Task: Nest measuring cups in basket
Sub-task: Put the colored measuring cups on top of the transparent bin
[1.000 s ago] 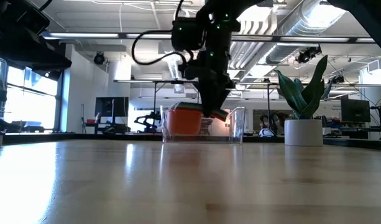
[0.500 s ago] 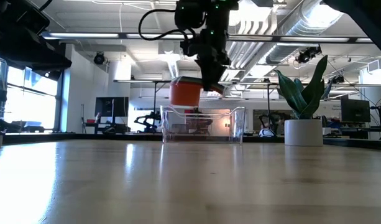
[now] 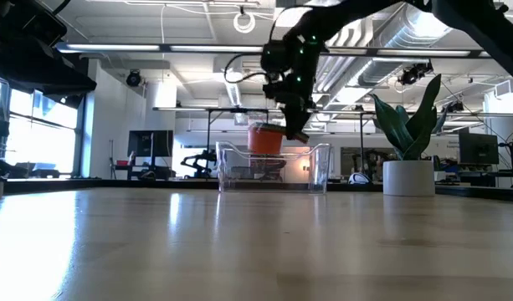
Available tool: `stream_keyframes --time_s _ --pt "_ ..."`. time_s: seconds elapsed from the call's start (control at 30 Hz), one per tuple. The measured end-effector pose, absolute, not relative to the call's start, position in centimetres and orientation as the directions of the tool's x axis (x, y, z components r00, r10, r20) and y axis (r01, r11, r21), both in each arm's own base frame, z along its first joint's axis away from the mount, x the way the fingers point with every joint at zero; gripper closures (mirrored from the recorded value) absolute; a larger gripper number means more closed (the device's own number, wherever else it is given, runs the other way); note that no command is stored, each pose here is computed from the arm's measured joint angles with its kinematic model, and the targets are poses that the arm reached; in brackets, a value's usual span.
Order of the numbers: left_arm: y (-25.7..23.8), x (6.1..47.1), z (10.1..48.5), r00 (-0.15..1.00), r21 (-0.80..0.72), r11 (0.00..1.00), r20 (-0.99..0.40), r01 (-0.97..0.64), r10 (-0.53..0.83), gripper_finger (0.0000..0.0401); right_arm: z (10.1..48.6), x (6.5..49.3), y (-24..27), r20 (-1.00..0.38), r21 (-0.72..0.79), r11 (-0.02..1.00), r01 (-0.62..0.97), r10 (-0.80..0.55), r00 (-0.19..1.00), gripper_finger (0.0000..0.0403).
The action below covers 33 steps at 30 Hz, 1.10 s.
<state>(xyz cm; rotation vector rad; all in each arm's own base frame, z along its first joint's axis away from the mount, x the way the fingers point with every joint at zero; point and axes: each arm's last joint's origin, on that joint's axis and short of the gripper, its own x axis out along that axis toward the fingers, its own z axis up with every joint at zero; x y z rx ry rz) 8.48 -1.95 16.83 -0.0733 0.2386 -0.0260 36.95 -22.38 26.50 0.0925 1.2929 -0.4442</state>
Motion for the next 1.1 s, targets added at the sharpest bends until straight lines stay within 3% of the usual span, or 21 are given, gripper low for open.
stream_keyframes --time_s 0.47,1.1 --pt "-2.0 8.5 16.8 0.971 -0.076 0.997 -0.235 0.017 -0.034 0.0362 21.0 35.9 -23.2 -0.959 -0.177 0.950 0.256 -0.225 0.172 0.0271" --pt "-1.9 8.5 16.8 0.972 -0.076 0.997 -0.234 0.016 -0.034 0.0362 19.0 36.1 -23.3 -0.974 -0.126 0.959 0.253 -0.168 0.153 0.0240"
